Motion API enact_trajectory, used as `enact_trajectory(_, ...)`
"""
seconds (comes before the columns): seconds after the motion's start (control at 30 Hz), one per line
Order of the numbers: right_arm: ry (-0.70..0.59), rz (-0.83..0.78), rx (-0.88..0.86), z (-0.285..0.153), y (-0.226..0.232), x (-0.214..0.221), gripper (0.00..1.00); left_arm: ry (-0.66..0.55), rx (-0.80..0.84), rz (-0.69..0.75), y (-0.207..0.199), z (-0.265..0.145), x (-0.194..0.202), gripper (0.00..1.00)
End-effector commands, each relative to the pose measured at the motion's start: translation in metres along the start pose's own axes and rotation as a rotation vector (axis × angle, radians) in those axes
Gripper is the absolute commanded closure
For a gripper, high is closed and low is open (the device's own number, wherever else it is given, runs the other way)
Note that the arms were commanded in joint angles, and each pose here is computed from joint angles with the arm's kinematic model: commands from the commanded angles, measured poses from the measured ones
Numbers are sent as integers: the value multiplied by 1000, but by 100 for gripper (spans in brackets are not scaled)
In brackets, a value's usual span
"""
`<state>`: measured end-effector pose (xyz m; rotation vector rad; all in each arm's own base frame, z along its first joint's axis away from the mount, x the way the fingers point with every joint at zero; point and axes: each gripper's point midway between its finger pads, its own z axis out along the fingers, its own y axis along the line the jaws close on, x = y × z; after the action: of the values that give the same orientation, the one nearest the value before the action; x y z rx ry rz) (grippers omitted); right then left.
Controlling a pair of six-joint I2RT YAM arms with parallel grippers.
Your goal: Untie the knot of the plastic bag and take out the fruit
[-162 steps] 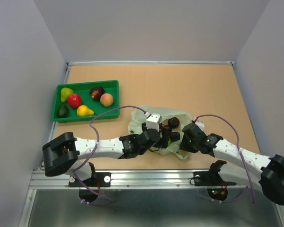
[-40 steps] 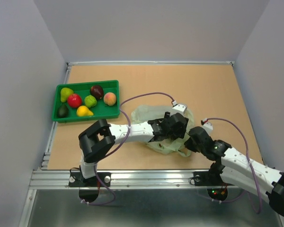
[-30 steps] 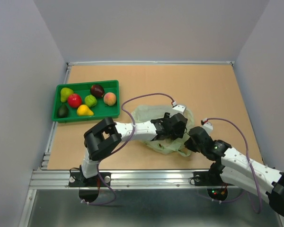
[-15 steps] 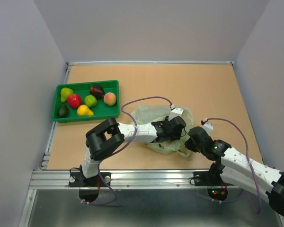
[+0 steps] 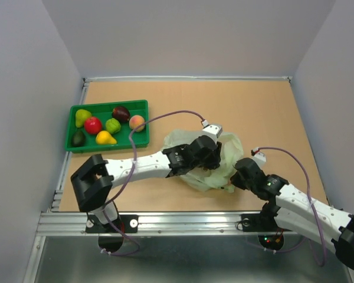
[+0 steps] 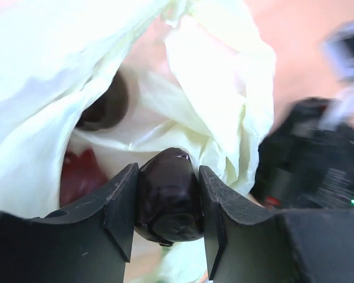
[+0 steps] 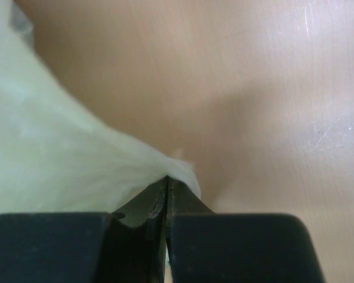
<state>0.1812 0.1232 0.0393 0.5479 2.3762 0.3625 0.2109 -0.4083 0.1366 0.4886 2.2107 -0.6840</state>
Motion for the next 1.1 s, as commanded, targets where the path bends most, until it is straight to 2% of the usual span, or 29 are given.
enact_trajectory(0.0,-33,-2,21,1,-4,-5,99,-118,201,71,-43,-44,-58,90)
enact_trajectory(0.1,-29,-5,22,2,-4,-4,99,-164,252,68,-50,-60,-82,90)
enact_trajectory(0.17,-32,0,15,1,-3,-5,99,-205,217,59,-37,-66,-99,90)
enact_trajectory(0.27,-32,-3,6,0,-3,-5,99,-208,157,46,-19,-58,-104,90)
enact_trajectory(0.37,-41,-2,-9,-2,0,-8,99,-166,123,7,-5,-51,-91,90)
enact_trajectory(0.47,-42,-4,-9,-3,1,-9,99,-215,105,-43,14,-65,-104,90)
enact_trajectory(0.57,-50,-14,-10,-4,4,-12,99,-336,49,-124,51,-90,-139,90)
enact_trajectory(0.63,-50,-32,-5,-3,5,-13,96,-413,-55,-194,98,-107,-165,90)
enact_trajectory(0.7,-56,-44,-9,-5,9,-18,95,-431,-155,-241,140,-114,-170,90)
enact_trajectory(0.73,-57,-56,-10,-5,10,-19,94,-452,-243,-285,180,-123,-175,90)
enact_trajectory(0.77,-59,-61,-11,-6,11,-20,94,-457,-291,-305,201,-127,-175,90)
enact_trajectory(0.8,-64,-67,-18,-7,14,-23,93,-444,-350,-329,223,-128,-166,90)
enact_trajectory(0.83,-63,-69,-20,-8,15,-23,92,-461,-439,-378,262,-138,-163,90)
enact_trajectory(0.97,-60,-97,-41,-12,23,-27,87,-399,-575,-458,326,-136,-123,88)
enact_trajectory(1.07,-59,-110,-48,-13,26,-29,85,-398,-646,-506,357,-134,-108,75)
